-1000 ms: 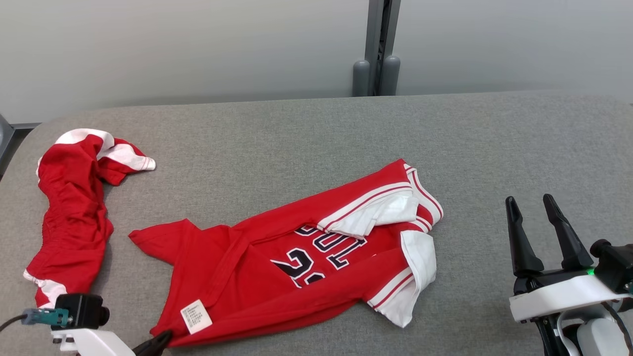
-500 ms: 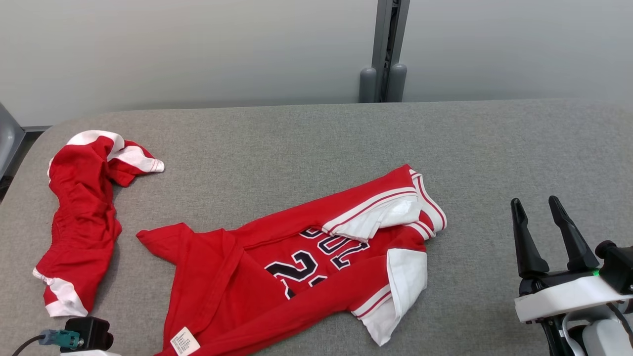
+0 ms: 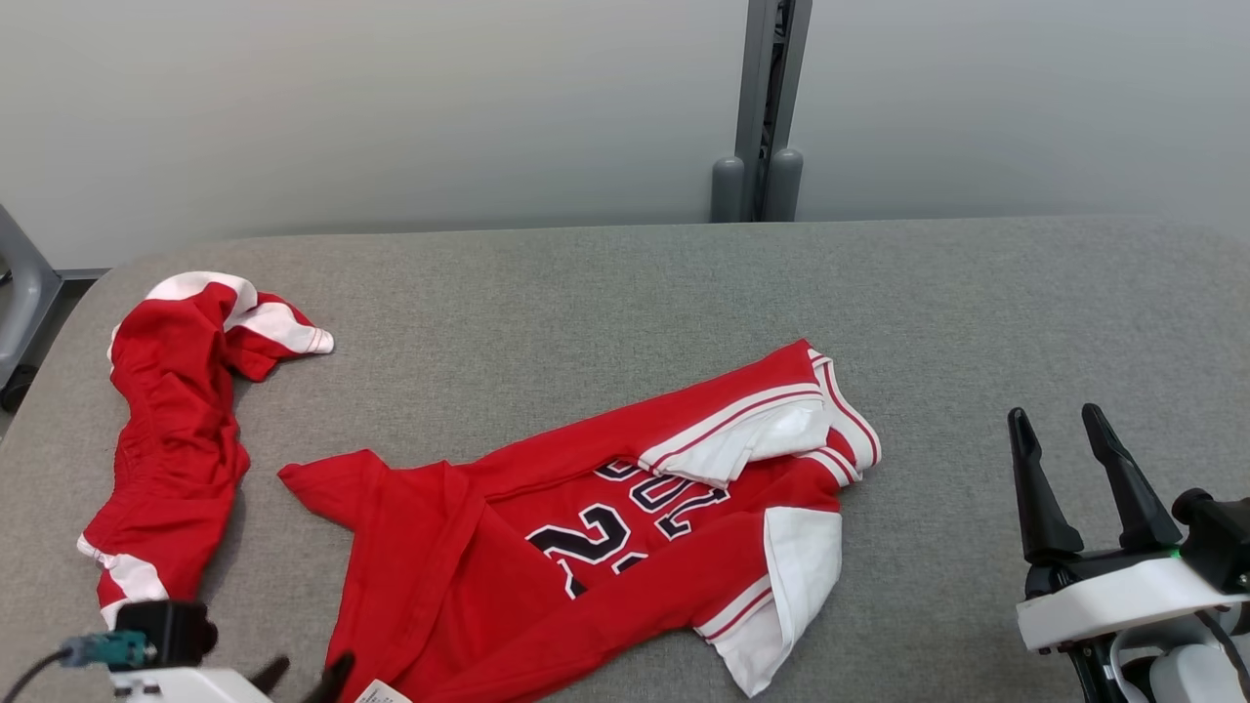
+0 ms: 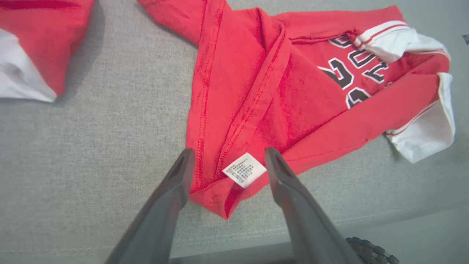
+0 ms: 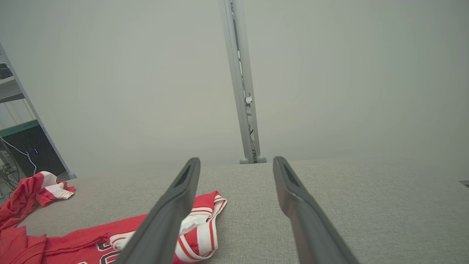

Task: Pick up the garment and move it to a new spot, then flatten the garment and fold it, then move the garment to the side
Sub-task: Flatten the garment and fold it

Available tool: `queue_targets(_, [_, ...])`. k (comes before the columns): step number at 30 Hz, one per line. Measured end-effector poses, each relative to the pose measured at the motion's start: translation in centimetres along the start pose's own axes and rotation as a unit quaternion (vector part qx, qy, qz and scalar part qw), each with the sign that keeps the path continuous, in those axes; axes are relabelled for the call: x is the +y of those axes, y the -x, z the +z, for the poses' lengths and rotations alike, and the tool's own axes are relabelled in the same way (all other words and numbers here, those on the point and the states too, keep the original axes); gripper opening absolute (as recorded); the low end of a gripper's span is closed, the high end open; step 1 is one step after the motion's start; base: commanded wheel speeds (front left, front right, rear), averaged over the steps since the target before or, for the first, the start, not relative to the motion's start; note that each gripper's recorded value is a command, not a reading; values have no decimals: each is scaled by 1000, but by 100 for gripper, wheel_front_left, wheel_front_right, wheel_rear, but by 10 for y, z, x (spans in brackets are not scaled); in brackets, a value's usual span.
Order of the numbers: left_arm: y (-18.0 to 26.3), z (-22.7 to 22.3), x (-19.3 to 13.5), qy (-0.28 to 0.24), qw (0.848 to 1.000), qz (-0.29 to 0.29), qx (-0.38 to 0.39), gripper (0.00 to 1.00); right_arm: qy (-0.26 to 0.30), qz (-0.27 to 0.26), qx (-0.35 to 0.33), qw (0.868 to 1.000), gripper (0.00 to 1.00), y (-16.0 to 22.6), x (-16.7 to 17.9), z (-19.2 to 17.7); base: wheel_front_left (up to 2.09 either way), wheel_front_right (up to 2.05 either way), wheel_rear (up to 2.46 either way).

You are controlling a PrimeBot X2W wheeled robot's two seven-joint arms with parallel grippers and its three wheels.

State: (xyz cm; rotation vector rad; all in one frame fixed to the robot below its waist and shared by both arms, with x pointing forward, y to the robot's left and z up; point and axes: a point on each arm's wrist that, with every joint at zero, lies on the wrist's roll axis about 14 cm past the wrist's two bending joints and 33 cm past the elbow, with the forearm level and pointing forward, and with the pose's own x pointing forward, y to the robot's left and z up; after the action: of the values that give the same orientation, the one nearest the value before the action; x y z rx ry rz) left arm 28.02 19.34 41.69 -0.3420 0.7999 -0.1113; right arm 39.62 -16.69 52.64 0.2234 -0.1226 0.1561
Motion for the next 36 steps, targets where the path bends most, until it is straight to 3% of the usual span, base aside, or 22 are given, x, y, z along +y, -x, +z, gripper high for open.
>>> queue_targets(8, [11, 60, -12, -20, 989, 6, -147, 100, 1, 6, -2, 1000, 100, 0, 4, 2, 0, 0, 0])
queue_targets(17, [16, 94, -25, -18, 963, 14, -268, 100, 5, 17, 0, 1000, 100, 2, 10, 2, 0, 0, 0])
queue_targets(24, [9, 92, -32, -4, 959, 10, -284, 100, -5, 70, 47, 996, 100, 4, 46, -28, 0, 0, 0])
queue_targets(30, [4, 84, -27, 0, 961, 14, -276, 100, -1, 133, 131, 982, 100, 9, 85, -62, 0, 0, 0])
queue_targets(36, [4, 76, -23, 11, 962, 19, -272, 100, 14, 164, 240, 957, 100, 21, 105, -101, 0, 0, 0])
